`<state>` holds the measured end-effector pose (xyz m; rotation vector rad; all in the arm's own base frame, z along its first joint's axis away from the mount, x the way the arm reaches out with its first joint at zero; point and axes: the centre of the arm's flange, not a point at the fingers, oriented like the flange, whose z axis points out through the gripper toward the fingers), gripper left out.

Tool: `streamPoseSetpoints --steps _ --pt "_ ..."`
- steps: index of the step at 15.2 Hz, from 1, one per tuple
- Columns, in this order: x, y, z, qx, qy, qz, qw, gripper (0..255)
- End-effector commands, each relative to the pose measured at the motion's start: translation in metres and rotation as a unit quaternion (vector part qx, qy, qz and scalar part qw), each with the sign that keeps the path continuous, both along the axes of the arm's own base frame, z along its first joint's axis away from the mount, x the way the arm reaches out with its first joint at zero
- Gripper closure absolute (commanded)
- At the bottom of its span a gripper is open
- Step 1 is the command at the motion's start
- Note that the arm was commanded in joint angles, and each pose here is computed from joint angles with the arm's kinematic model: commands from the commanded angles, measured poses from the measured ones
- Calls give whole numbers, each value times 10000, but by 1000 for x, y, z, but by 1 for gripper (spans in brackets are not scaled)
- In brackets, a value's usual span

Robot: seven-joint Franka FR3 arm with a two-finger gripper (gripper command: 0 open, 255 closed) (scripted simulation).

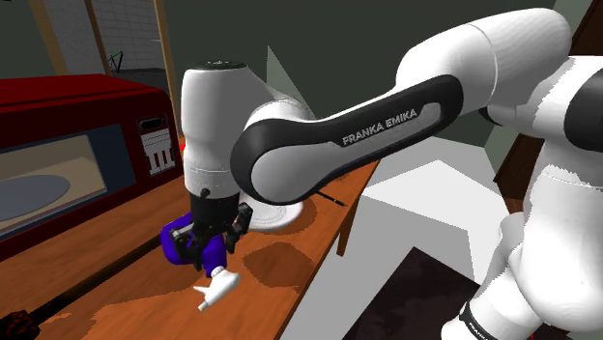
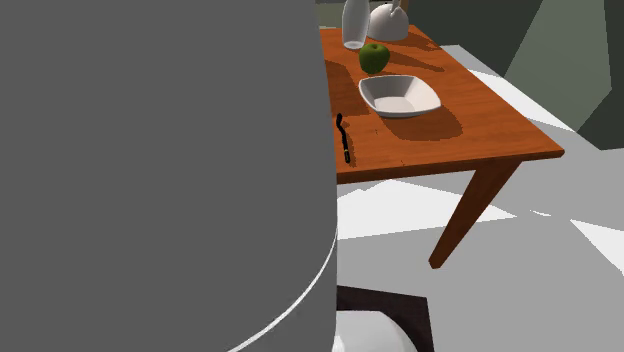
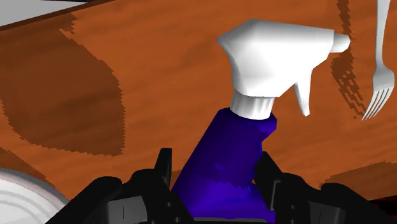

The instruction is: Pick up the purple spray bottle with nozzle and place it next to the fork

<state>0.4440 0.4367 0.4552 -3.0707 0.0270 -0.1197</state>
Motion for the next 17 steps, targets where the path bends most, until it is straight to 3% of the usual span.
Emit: streamPoseSetpoints --steps 1,4,17 --pt "3 24 0 1 -2 -12 10000 255" --pt "3 65 0 1 -2 -12 10000 255" --pt "3 65 -68 1 -2 -12 10000 255"
